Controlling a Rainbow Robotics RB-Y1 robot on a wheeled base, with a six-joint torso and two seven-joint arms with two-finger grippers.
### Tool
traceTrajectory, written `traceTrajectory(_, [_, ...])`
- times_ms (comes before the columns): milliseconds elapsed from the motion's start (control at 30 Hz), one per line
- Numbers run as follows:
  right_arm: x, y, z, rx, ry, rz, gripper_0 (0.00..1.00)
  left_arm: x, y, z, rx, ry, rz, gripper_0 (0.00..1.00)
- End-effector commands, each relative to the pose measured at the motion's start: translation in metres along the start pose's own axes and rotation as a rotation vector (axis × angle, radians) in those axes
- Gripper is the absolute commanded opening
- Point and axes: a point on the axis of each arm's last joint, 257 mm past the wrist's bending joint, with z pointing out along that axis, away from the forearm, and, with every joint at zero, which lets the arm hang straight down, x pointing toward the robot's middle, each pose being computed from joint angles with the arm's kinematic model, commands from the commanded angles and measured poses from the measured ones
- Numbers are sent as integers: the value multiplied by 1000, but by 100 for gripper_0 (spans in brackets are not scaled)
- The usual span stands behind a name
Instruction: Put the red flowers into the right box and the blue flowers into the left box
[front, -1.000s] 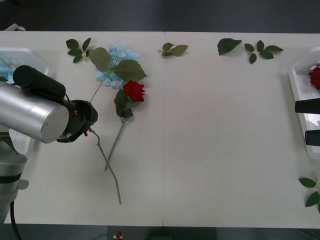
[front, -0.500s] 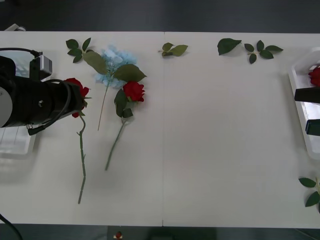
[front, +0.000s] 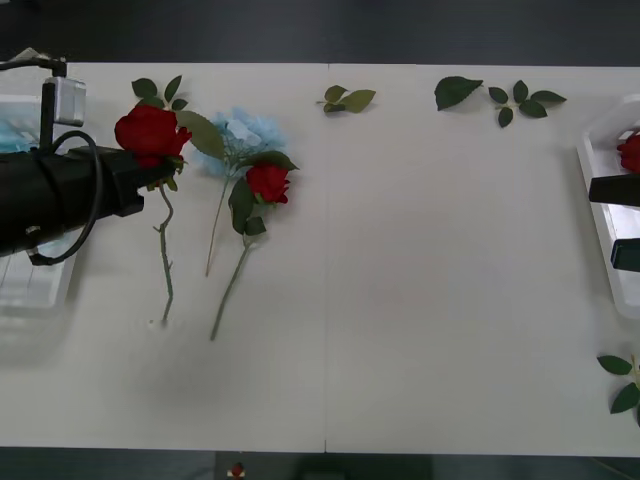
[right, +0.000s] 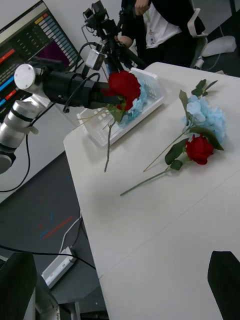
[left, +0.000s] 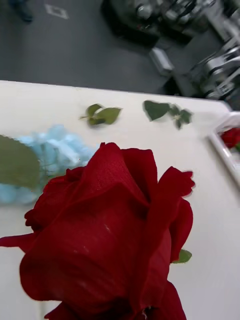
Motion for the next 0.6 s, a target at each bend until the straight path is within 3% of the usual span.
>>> traceTrajectory(33, [-7,8,4,-21,-30,12,100,11,-24,7,182,-58,102,0])
traceTrajectory(233, [-7,8,4,-23,-32,13,100,24,-75,15,439,-153,54,0])
traceTrajectory(400, [-5,11,5,-34,-31,18,100,29,-104,24,532,-231,8,0])
traceTrajectory(600, [21,22,21,-81,-17,74,100,26,-151,45,612,-333,-167,0])
